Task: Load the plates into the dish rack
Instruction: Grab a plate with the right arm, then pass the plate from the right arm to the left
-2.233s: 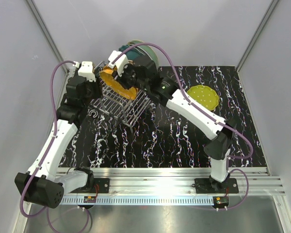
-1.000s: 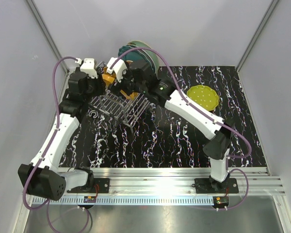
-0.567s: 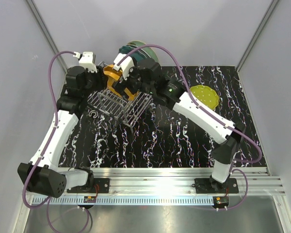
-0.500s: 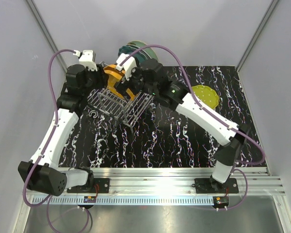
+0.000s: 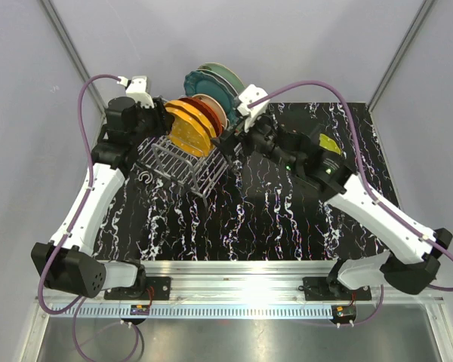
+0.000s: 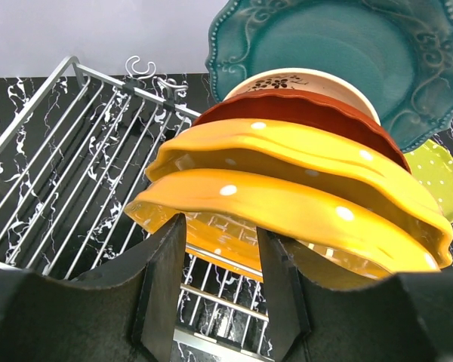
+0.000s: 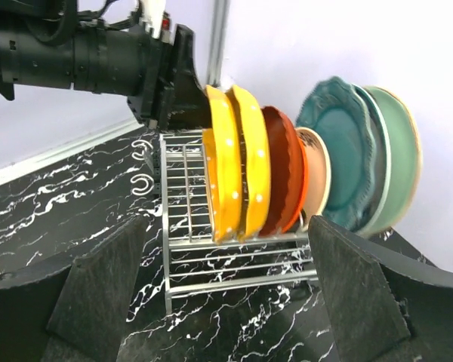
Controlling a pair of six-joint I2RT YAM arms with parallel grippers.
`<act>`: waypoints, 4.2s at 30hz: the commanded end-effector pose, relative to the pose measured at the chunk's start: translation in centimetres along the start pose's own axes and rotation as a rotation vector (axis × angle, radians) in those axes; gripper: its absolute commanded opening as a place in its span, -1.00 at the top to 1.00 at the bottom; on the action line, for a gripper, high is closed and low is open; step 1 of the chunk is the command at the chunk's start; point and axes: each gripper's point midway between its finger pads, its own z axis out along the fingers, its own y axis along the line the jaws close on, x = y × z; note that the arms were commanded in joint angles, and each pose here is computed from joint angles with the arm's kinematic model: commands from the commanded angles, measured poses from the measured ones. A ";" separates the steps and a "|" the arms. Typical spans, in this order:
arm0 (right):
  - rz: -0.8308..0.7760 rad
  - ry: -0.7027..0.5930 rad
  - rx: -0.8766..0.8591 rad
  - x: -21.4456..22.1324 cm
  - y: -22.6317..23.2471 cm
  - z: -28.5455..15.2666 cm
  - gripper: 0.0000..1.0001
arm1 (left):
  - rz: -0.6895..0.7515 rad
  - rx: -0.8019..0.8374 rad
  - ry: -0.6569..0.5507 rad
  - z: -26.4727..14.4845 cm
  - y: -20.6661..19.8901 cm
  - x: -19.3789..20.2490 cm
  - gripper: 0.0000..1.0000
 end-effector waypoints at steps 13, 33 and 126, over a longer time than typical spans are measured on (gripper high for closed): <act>0.497 -0.077 0.524 7.1 -14.6 -8.0 -0.73 | 0.005 0.070 -0.051 -4.0 -1.8 -1.9 -0.07; 1.118 0.060 1.174 29.9 -27.4 -18.9 -0.62 | 0.073 -0.129 -0.114 -9.7 2.1 0.5 -0.98; 1.051 0.495 0.770 36.2 -13.1 -12.8 1.00 | -0.235 0.206 0.147 -14.8 -5.5 17.2 -0.91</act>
